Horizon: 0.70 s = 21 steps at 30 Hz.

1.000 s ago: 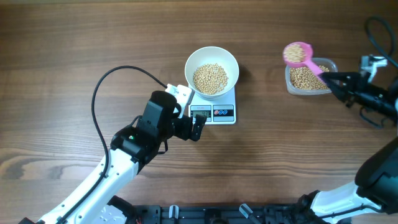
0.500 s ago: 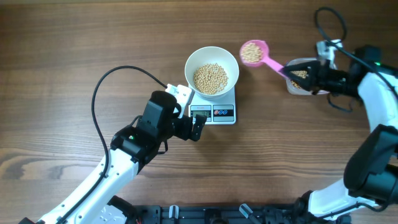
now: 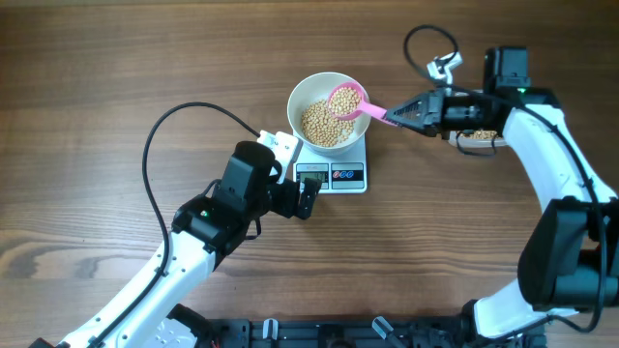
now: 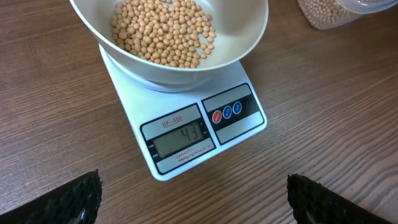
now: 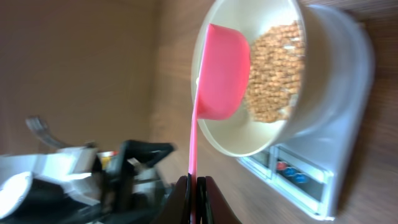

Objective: Scoop item into bowl and weigh 150g on scale
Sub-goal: 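Carry the filled scoop left over the white bowl on the scale, then tilt the pink scoop with the right gripper to pour soybeans into bowl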

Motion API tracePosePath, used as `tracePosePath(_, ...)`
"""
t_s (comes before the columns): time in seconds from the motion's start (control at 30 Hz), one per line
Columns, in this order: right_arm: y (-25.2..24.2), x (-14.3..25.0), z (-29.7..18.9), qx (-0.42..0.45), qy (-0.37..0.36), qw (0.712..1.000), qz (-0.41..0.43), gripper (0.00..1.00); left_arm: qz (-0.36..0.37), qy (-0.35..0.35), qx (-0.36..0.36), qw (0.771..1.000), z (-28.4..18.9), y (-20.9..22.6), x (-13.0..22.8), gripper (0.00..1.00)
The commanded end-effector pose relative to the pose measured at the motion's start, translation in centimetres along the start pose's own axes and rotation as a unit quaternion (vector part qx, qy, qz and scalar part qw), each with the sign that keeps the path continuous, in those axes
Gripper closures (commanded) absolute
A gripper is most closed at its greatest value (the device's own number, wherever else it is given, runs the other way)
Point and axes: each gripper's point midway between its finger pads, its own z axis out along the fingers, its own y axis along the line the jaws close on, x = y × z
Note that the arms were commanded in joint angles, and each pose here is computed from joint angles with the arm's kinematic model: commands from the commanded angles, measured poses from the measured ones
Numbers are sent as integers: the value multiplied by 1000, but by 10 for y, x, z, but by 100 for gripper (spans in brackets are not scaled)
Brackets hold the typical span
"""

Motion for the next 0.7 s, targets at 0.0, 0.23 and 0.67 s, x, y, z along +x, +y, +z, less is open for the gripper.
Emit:
tracePosePath(0.0,10,-13,-6,98,-38,992,-73,96,12,5,8,1000,1,-3,3,0)
tracePosePath(0.23,38,-18,6,175,-62,956,-229,96,12,5,8,1000,1,-3,3,0)
tracePosePath(0.67,58,-22,17,304,-78,865,-392,96,12,5,8,1000,2,-3,3,0)
